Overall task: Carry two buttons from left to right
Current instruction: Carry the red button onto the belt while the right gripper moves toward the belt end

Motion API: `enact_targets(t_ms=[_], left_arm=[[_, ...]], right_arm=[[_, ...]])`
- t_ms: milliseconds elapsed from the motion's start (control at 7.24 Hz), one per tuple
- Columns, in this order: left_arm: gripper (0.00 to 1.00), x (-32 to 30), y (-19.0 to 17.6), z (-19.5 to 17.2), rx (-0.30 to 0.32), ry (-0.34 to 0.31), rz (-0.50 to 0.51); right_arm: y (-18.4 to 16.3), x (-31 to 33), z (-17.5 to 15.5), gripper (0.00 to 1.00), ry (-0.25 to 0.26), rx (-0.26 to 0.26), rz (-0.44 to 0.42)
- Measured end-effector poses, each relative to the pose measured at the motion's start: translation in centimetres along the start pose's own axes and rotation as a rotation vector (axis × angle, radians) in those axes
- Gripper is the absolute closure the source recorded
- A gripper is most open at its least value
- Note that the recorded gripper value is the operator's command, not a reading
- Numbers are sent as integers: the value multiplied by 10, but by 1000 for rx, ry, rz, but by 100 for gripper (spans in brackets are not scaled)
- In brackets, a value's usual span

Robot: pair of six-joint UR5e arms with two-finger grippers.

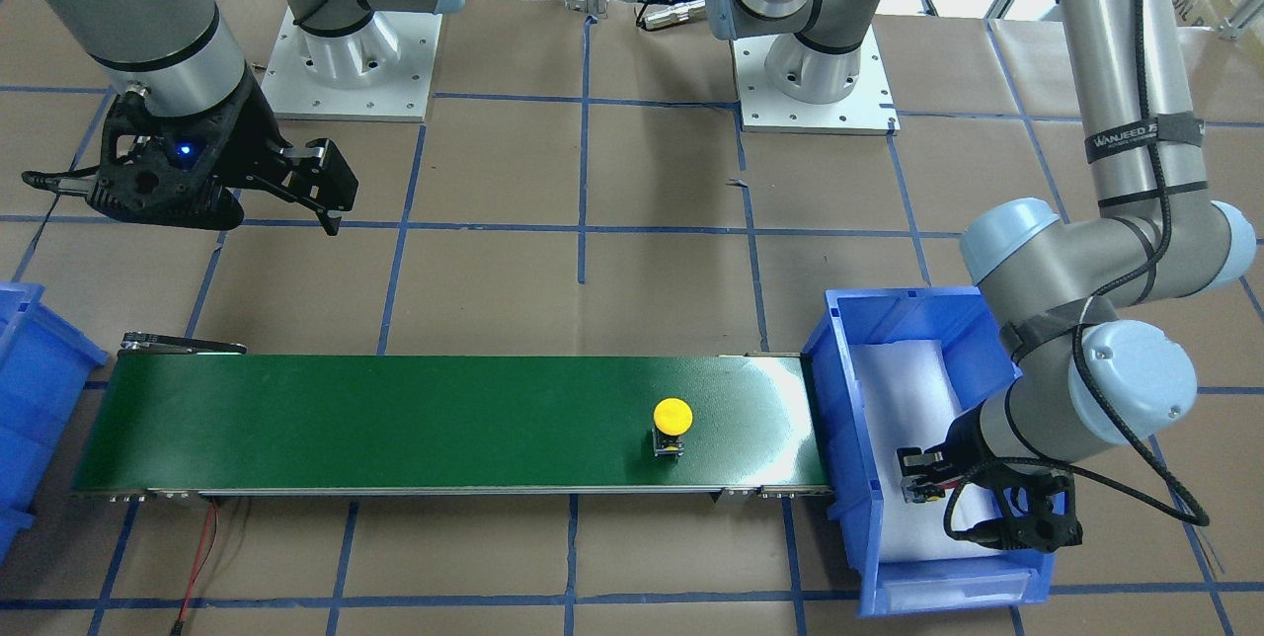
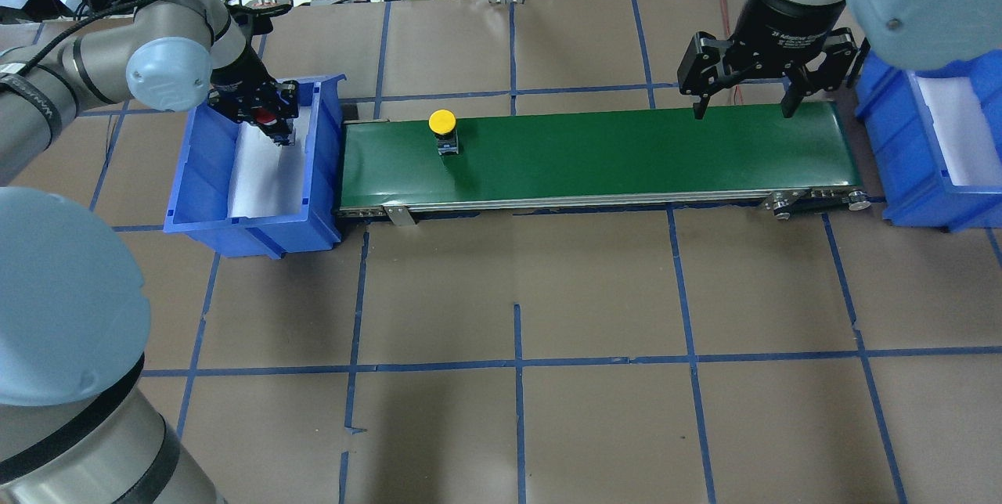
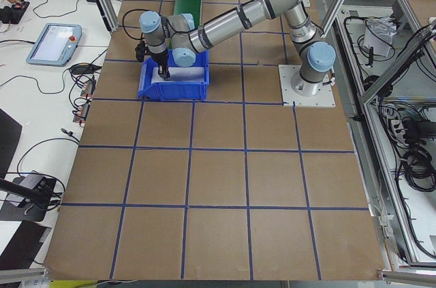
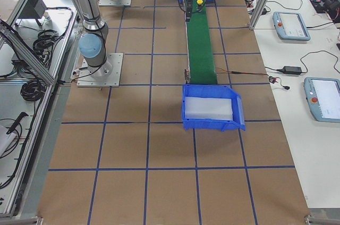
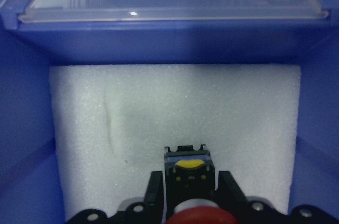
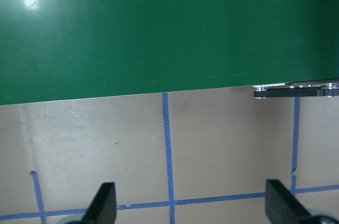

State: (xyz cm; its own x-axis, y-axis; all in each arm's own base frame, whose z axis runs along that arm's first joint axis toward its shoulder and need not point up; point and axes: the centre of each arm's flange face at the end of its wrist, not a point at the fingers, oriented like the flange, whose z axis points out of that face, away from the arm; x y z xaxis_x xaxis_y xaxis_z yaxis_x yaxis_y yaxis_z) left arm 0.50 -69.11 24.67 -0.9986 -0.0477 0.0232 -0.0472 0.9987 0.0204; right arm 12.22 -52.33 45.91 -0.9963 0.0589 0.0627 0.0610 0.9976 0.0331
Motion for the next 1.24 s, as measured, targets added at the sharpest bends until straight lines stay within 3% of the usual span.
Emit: enact_targets(t_ms=[138,414,828,1242], left_arm=[[62,0,3,-15,2,-2,-2],[62,5,22,-64,-1,-4,-5],[62,41,52,-127,-17,7,-47],[62,143,65,-121,-30,31,-17]], right_arm=[[-1,3,4,1,32,-12,4],[-14,8,18,0,50,-19,-32],[-39,52,45,0,46,-9,-292],[-68,131,65,0,46,44,-583]])
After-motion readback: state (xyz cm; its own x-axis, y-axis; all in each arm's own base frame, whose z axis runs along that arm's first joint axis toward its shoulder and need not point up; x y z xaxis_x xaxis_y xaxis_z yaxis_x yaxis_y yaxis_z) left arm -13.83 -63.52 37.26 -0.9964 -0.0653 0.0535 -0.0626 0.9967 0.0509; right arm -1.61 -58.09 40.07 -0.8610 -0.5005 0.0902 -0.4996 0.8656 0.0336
